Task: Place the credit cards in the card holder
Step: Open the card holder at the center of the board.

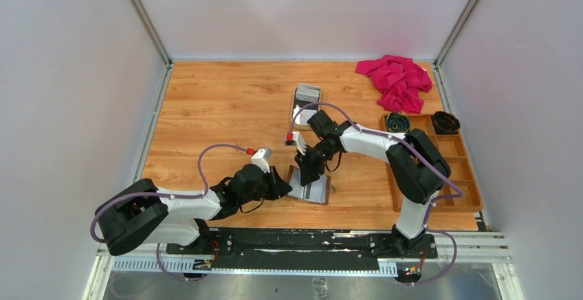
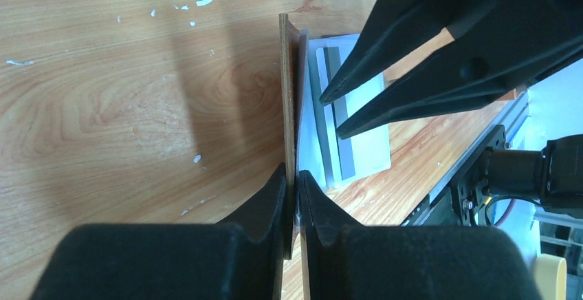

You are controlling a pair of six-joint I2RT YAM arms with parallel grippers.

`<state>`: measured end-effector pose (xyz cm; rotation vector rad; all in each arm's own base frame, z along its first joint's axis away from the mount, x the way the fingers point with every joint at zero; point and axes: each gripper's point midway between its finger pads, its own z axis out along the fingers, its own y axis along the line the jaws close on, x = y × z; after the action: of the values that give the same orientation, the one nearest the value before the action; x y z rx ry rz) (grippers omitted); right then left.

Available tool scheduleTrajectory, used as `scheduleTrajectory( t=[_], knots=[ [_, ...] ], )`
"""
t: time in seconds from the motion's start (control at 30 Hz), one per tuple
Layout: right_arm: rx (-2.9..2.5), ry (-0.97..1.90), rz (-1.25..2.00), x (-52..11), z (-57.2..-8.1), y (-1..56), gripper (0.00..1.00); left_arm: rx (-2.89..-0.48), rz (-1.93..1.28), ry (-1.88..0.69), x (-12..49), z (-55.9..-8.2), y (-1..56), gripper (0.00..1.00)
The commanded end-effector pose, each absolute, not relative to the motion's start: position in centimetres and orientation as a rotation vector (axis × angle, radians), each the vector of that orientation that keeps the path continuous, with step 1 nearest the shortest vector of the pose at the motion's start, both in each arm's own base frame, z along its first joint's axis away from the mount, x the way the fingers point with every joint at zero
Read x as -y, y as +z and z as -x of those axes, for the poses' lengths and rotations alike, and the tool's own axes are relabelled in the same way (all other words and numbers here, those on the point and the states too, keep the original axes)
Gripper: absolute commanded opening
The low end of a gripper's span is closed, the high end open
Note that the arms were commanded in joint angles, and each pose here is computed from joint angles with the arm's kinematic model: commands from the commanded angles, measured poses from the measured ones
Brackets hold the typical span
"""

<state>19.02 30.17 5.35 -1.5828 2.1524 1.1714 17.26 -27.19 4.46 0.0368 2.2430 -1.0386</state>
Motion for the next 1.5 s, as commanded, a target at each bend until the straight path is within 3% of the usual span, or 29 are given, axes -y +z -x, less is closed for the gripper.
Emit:
scheduleTrajectory(
  t=[0.0, 0.23, 0.43, 0.7, 0.83, 1.07, 1.47],
  knots=[
    [-2.211, 1.132, 1.529, -31.1, -20.0, 4.9, 0.27, -2.247, -0.033, -1.036, 26.7, -17.1, 4.1, 0.12],
    [-2.28, 1.107, 1.51, -31.6, -20.0, 3.4, 0.24, -2.228, -0.026, -1.052, 26.6, -17.1, 4.6, 0.23],
    [-2.325, 1.08, 1.506, -31.5, -19.9, 2.4, 0.22, -2.201, 0.002, -1.058, 25.8, -17.1, 5.2, 0.39],
    [-2.345, 1.055, 1.505, -31.4, -20.0, 1.9, 0.22, -2.159, 0.019, -0.965, 23.6, -17.7, 7.1, 0.49],
    [-2.343, 1.055, 1.506, -31.4, -20.0, 2.0, 0.22, -2.12, 0.005, -0.994, 23.6, -17.5, 8.7, 0.48],
    [-2.273, 1.125, 1.538, -31.9, -19.5, 3.6, 0.23, -2.125, -0.068, -1.082, 25.3, -16.9, 10.4, 0.31],
    [-2.224, 1.172, 1.565, -32.2, -19.1, 4.7, 0.24, -2.151, -0.141, -1.132, 27.2, -16.8, 9.9, 0.29]
  ],
)
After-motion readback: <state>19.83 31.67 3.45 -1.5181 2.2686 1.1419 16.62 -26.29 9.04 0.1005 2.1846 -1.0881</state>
